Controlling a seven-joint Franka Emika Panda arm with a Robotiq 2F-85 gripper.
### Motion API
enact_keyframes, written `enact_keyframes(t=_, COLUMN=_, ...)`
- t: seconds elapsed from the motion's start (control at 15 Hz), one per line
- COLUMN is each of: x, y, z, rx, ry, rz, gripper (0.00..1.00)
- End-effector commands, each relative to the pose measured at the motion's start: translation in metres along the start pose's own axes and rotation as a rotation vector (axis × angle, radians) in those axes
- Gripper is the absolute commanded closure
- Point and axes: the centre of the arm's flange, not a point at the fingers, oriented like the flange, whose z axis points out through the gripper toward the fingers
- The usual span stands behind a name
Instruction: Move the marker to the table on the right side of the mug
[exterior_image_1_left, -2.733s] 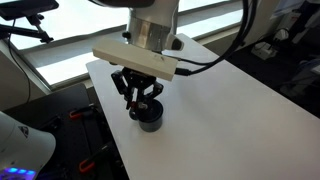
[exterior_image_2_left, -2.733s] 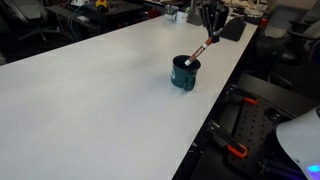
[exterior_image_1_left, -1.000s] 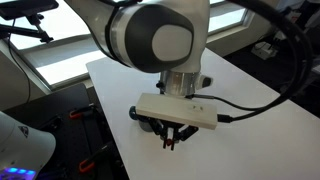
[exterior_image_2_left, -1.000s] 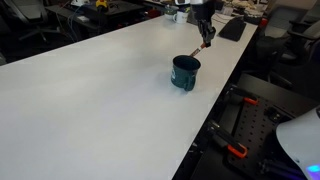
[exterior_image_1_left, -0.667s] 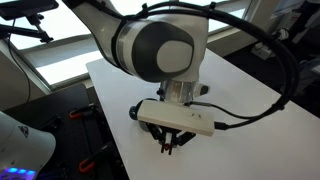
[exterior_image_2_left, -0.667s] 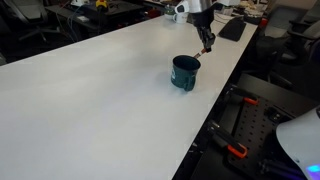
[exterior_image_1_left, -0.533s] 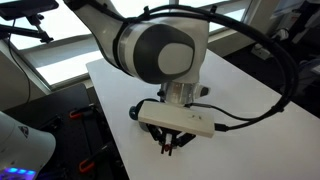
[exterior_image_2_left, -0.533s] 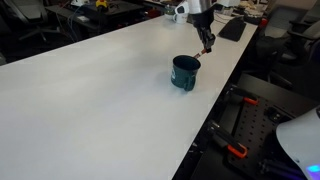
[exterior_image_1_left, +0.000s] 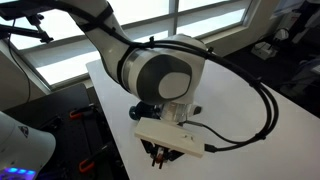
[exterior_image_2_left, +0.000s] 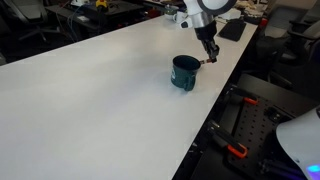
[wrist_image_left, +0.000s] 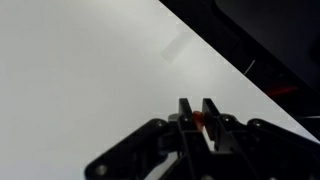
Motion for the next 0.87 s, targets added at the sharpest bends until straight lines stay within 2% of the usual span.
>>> enact_keyframes(t=0.0, x=0.0037, y=0.0039, z=0.0219, rx=0.005, ry=-0.025, rz=0.018, gripper=0.96)
enact_keyframes(t=0.07, x=0.0038, y=0.0037, z=0.0243, rx=0.012, ry=-0.033, rz=0.022, gripper=0.57)
enact_keyframes(t=0.13, x=0.0023, y=-0.0013, z=0.0189, rx=0.031, ry=-0.022, rz=0.003, gripper=0.81)
enact_keyframes(t=0.33, x=0.0044, y=0.0003, z=0.0242, rx=0.037, ry=-0.029, rz=0.007, gripper=0.59)
enact_keyframes(t=0.8, x=0.0046, y=0.0014, z=0.0235, rx=0.035, ry=-0.028, rz=0.008, gripper=0.57)
